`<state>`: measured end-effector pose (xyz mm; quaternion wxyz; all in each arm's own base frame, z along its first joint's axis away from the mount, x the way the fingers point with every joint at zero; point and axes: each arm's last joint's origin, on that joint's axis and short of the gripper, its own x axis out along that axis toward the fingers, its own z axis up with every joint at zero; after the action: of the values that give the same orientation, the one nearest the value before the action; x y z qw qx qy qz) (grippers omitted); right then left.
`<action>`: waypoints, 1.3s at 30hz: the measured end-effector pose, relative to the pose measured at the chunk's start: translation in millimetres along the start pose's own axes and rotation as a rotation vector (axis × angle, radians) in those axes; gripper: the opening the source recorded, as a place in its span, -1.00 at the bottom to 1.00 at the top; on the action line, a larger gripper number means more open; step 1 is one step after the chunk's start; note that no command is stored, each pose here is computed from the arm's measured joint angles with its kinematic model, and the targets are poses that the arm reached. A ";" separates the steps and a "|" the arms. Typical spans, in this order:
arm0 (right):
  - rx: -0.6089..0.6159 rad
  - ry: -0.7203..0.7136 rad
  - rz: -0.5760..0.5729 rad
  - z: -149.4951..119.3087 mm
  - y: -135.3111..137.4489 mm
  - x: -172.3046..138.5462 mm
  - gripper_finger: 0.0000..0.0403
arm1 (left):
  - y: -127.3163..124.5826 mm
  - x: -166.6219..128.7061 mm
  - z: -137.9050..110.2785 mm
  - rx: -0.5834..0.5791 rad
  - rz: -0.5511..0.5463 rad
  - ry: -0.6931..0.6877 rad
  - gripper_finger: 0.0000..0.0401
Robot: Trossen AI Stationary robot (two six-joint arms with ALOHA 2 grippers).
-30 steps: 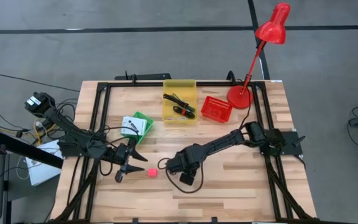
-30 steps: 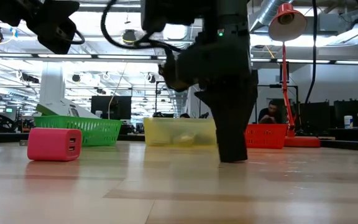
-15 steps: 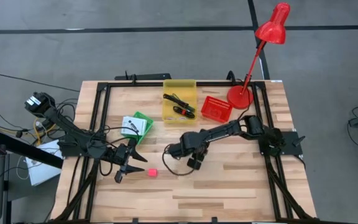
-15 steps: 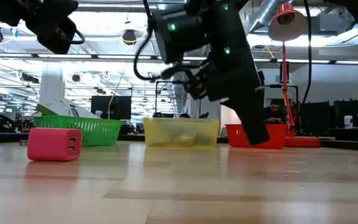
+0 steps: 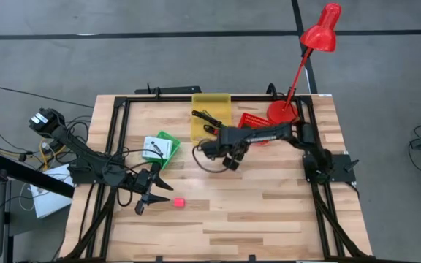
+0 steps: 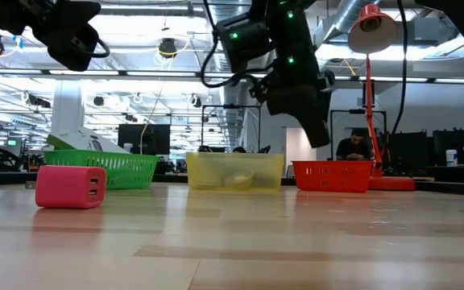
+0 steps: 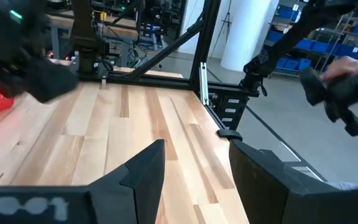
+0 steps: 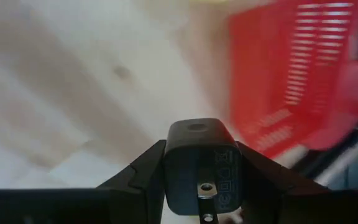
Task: Pick and place items into bin
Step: Put the black charger adapter into the red basket, then put the pink charger adapter into the red basket
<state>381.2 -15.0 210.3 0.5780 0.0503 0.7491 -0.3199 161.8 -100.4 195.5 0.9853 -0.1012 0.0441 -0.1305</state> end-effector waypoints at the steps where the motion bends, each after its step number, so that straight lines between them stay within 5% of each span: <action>1: 0.020 -0.010 -0.008 2.0 -6.6 -0.5 -0.28 | 0.1 0.0 -0.3 -0.005 0.001 0.003 -0.14; 19: 0.281 -0.016 -0.043 33.1 -99.6 17.4 -0.14 | 1.1 -0.1 -4.4 -0.032 0.012 0.044 -0.14; 39: 0.288 -0.030 -0.036 34.8 -99.4 17.8 0.02 | 2.1 -0.3 -8.3 -0.064 0.024 0.082 -0.14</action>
<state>360.2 -117.5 231.8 0.5701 0.1145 0.6874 -0.4351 161.1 -99.9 187.0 0.9804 -0.1264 0.0900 -0.1214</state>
